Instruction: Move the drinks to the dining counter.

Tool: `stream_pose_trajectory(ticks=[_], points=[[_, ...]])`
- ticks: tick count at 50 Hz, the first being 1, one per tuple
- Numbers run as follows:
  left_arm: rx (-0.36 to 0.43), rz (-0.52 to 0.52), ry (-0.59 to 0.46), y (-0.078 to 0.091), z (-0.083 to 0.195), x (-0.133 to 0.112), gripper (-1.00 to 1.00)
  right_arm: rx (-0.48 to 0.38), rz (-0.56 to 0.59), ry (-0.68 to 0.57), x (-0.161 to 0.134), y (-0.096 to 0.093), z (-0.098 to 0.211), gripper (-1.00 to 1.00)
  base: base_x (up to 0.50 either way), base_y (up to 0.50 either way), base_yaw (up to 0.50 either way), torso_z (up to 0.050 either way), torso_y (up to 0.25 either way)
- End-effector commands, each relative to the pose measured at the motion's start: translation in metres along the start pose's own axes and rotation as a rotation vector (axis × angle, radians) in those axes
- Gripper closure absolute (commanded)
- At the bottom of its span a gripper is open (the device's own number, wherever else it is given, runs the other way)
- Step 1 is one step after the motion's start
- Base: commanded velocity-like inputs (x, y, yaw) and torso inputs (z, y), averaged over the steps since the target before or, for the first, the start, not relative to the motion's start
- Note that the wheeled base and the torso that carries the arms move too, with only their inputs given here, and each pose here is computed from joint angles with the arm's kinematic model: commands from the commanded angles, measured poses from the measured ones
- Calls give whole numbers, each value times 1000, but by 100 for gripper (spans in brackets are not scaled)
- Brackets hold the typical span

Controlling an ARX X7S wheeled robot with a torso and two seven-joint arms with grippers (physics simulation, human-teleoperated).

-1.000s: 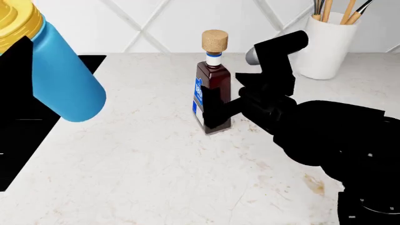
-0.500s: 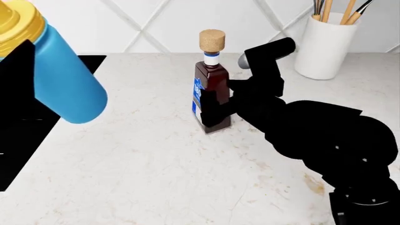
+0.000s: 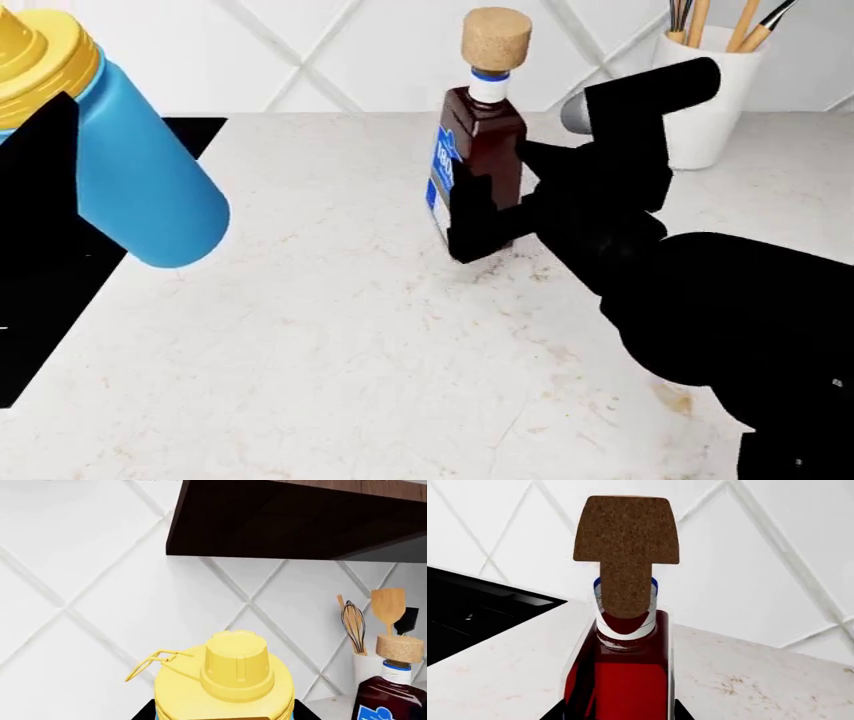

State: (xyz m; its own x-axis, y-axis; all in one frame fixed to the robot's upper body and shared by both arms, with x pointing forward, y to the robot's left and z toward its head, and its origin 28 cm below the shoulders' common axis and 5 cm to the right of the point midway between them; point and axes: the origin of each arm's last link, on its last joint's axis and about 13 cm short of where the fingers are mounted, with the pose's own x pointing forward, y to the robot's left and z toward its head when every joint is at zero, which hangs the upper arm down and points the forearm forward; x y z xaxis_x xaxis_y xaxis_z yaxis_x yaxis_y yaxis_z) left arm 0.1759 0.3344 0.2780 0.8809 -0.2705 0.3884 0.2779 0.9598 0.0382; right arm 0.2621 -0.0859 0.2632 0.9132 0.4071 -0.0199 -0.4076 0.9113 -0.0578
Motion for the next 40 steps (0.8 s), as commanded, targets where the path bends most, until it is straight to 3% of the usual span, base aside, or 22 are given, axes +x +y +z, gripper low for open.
stream_pose_trajectory(ticks=[1, 23, 40], points=[[-6, 13, -18, -2, 4, -3, 100, -43, -76, -140, -19, 3, 10, 100, 0, 0, 0, 0, 0], [9, -1, -27, -5, 11, -2, 100, -87, -87, -149, -19, 5, 13, 100, -470, 5, 0, 1, 1], [17, 1, -28, -6, 16, -2, 100, -118, -107, -148, -25, 0, 7, 100, -441, 377, 0, 0, 1]])
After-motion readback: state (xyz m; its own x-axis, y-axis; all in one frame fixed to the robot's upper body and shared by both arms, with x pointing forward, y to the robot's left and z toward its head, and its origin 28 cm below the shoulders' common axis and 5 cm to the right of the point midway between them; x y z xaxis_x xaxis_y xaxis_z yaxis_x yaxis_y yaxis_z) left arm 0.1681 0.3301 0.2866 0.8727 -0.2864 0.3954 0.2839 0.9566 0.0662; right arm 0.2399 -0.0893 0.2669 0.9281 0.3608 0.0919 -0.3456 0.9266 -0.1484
